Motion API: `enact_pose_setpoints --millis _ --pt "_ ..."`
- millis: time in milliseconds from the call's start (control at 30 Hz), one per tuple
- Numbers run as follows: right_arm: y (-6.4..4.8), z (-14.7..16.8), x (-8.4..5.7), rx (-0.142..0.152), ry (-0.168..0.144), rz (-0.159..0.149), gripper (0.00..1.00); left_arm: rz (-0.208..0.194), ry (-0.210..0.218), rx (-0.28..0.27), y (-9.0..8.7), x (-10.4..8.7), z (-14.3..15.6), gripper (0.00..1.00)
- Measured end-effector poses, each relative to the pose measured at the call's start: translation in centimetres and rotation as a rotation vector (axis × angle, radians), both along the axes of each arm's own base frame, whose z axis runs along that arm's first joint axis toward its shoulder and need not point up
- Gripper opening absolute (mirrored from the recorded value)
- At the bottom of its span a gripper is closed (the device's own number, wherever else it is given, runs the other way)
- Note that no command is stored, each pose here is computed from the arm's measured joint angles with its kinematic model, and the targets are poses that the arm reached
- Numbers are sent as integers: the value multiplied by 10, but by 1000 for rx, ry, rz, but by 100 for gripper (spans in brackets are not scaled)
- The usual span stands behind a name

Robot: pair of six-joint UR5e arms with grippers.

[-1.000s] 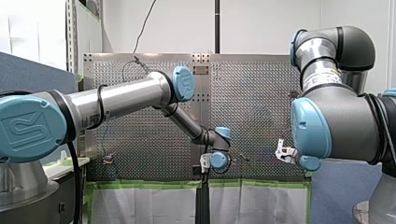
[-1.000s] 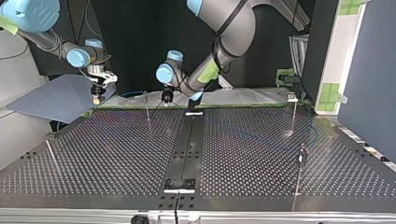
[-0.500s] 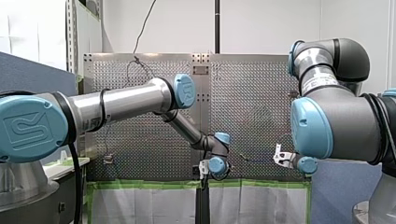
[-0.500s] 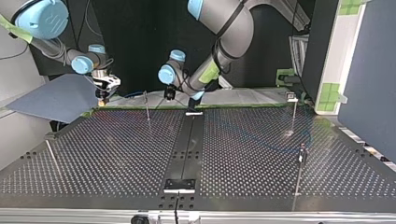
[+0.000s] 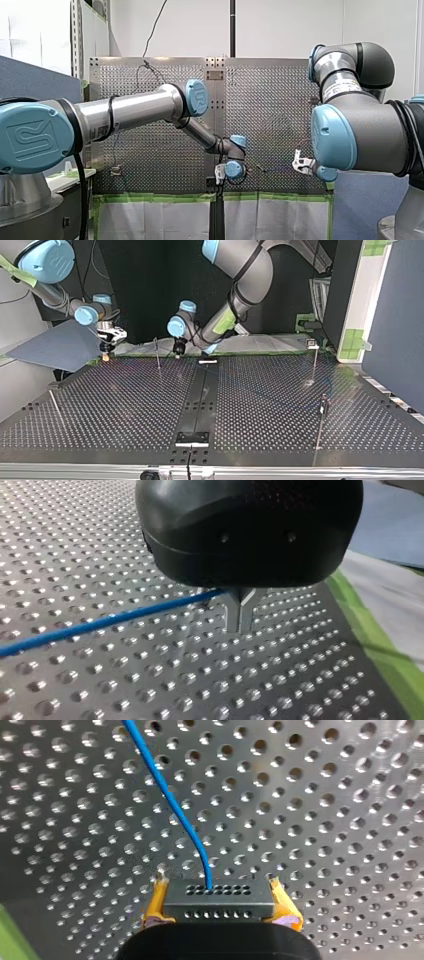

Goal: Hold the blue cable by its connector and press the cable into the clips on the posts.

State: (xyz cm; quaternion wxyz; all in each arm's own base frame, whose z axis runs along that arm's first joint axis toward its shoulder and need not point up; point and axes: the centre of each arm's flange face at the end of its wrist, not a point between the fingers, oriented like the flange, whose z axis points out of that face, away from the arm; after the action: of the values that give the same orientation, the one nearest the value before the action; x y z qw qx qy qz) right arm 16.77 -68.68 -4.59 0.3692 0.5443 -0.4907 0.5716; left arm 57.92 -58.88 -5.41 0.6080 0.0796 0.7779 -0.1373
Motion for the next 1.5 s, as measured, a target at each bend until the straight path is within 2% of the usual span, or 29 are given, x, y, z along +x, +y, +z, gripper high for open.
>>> enact_pose_setpoints --millis 133,467,700,833,1067,1200,1233,1267,1300,1333,1367,1500 --pt "-9 7 1 -16 -9 1 0 11 0 0 5 6 2 0" --pt "-21 14 2 -38 -17 12 0 24 -2 2 8 9 4 0" --pt "-24 -1 3 -15 -17 19 0 63 -37 -15 7 16 10 0" --pt "-27 -1 3 -12 -18 19 0 80 -56 -26 6 20 16 0" --pt "-32 3 4 -16 -20 22 0 84 -61 -28 4 20 17 0" --pt "-32 4 5 -16 -20 25 0 87 -56 -10 5 15 13 0" --pt "-32 4 5 -16 -21 25 0 85 -53 1 5 12 11 20" --pt "-32 4 5 -16 -21 25 0 82 -51 10 5 10 9 60" --pt "-32 4 5 -16 -20 25 0 79 -49 19 5 8 7 60" --pt "-33 4 4 -16 -20 25 0 75 -47 32 5 5 5 84" --pt "-33 4 4 -16 -20 25 0 72 -46 42 5 3 4 100" --pt "-32 3 5 -15 -21 25 0 50 -46 84 1 -7 4 100"
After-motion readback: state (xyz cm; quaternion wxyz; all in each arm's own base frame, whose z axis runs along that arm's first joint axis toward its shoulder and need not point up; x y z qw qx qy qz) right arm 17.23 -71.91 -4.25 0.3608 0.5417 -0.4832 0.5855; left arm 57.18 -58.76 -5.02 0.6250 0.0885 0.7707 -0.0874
